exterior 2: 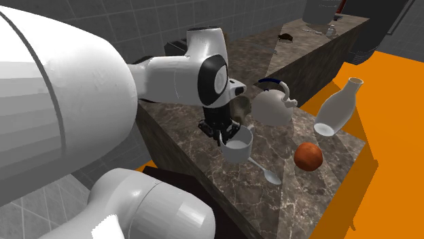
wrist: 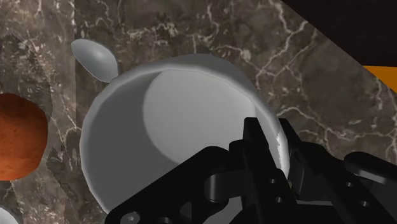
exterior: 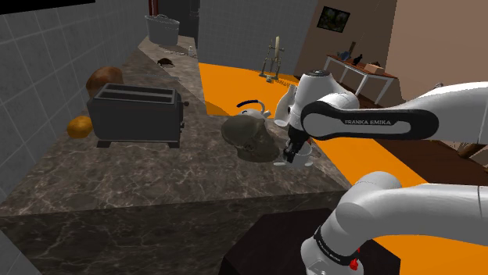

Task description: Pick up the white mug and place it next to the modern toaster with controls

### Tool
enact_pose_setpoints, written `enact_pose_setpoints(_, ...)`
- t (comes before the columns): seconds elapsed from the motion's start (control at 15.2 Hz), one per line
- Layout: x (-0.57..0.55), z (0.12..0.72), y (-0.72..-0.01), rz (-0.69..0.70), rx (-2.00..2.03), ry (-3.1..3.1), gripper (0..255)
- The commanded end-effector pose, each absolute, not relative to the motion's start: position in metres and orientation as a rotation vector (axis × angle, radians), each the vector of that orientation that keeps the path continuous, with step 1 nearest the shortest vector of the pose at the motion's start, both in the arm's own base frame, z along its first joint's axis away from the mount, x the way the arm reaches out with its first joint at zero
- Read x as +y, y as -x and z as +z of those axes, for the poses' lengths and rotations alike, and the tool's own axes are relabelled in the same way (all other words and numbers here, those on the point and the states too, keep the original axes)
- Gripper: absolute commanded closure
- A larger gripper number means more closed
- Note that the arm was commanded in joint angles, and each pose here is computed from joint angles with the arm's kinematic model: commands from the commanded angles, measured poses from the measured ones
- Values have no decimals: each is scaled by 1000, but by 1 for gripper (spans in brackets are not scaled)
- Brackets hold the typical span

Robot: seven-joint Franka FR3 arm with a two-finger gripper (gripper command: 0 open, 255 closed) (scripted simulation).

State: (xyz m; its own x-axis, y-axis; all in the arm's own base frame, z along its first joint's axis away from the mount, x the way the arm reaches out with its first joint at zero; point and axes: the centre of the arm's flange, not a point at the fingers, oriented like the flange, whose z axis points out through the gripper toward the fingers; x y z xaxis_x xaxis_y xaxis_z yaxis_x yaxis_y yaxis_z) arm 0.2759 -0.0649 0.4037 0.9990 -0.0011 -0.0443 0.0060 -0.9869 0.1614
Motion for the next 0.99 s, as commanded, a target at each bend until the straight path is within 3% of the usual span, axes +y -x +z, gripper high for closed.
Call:
enact_pose_setpoints(0.0,-66,415,-276,-67,4,-2979,255)
enact_pose_setpoints(0.92,-66,489,-276,-67,4,-2979,255)
